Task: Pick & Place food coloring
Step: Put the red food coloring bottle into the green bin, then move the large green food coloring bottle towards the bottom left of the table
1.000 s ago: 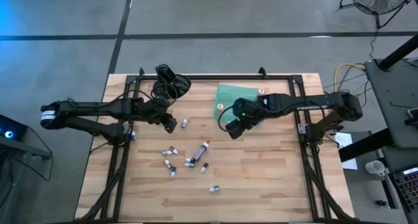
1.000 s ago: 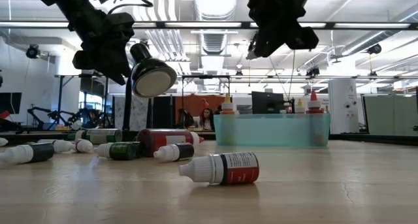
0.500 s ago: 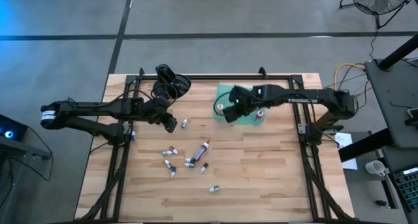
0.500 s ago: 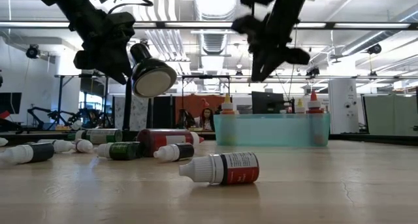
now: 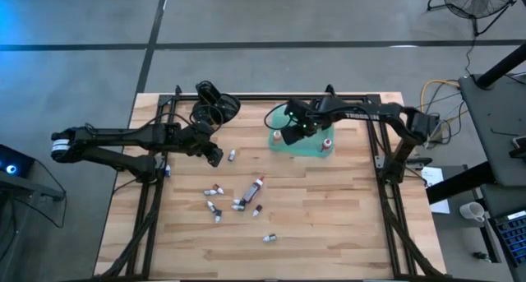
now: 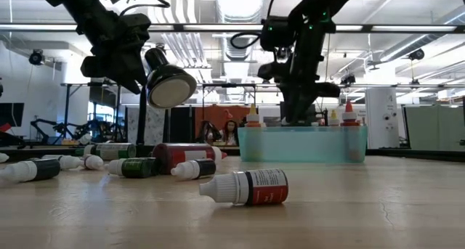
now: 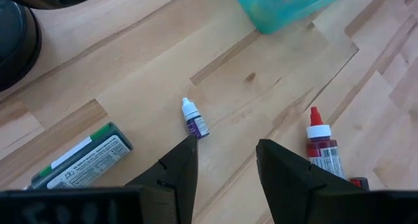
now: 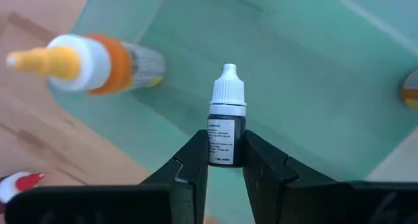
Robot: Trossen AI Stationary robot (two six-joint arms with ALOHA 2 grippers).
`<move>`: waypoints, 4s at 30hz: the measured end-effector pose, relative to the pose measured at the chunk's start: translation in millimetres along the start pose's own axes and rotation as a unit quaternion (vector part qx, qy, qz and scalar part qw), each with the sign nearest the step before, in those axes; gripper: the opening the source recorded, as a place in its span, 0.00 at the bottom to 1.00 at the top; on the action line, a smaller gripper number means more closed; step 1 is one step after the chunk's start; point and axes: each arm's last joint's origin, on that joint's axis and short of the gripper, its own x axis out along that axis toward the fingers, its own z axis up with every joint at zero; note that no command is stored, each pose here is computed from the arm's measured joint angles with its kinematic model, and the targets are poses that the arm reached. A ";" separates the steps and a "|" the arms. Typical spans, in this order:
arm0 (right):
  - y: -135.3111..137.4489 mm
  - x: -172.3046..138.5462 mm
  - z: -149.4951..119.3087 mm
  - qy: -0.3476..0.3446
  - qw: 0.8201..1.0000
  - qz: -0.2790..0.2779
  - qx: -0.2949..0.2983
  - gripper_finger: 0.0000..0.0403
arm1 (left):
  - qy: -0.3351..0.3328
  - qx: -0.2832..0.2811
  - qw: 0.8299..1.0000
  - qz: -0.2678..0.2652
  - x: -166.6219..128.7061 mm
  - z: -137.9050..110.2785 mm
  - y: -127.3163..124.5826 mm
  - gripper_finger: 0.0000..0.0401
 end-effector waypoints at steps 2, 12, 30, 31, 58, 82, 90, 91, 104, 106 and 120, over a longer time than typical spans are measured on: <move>-3.5 0.4 3.5 -0.001 1.000 -0.002 0.001 0.17 | 0.000 0.000 1.000 0.000 0.0 0.0 0.0 0.32; -26.5 26.5 24.5 0.039 0.998 -0.010 0.037 0.17 | 0.000 0.000 1.000 0.000 0.1 -0.1 0.1 0.32; -27.5 80.7 21.1 0.132 0.991 -0.011 0.018 0.20 | 0.000 -0.009 1.000 0.000 0.1 -0.1 0.1 0.32; -27.2 80.5 20.8 0.131 0.991 -0.012 0.017 0.21 | 0.000 -0.009 1.000 0.001 0.1 -0.1 0.1 0.32; 10.8 -53.5 -6.8 -0.123 0.986 0.031 -0.110 0.56 | 0.000 0.026 1.000 0.002 0.2 -0.1 0.2 0.32; 55.4 -93.8 -61.2 -0.206 0.943 0.095 -0.242 0.56 | 0.107 0.114 0.972 0.176 16.7 -42.1 41.5 0.32; 55.2 -93.5 -61.1 -0.211 0.943 0.088 -0.241 0.56 | 0.092 -0.184 0.955 0.215 17.8 -30.2 64.8 0.32; 55.0 -93.5 -60.9 -0.214 0.943 0.086 -0.240 0.56 | 0.085 -0.206 0.950 0.220 17.9 -28.8 66.9 0.32; 53.9 -93.7 -59.4 -0.233 0.939 0.061 -0.244 0.56 | 0.118 0.061 0.972 0.195 23.4 -20.9 70.1 0.32; 53.5 -93.8 -59.1 -0.238 0.939 0.055 -0.241 0.56 | 0.124 0.032 0.971 0.200 27.3 -20.5 71.4 0.32; 50.3 -92.6 -54.7 -0.239 0.941 0.049 -0.235 0.56 | 0.111 -0.078 0.966 0.220 47.3 -10.9 76.7 0.32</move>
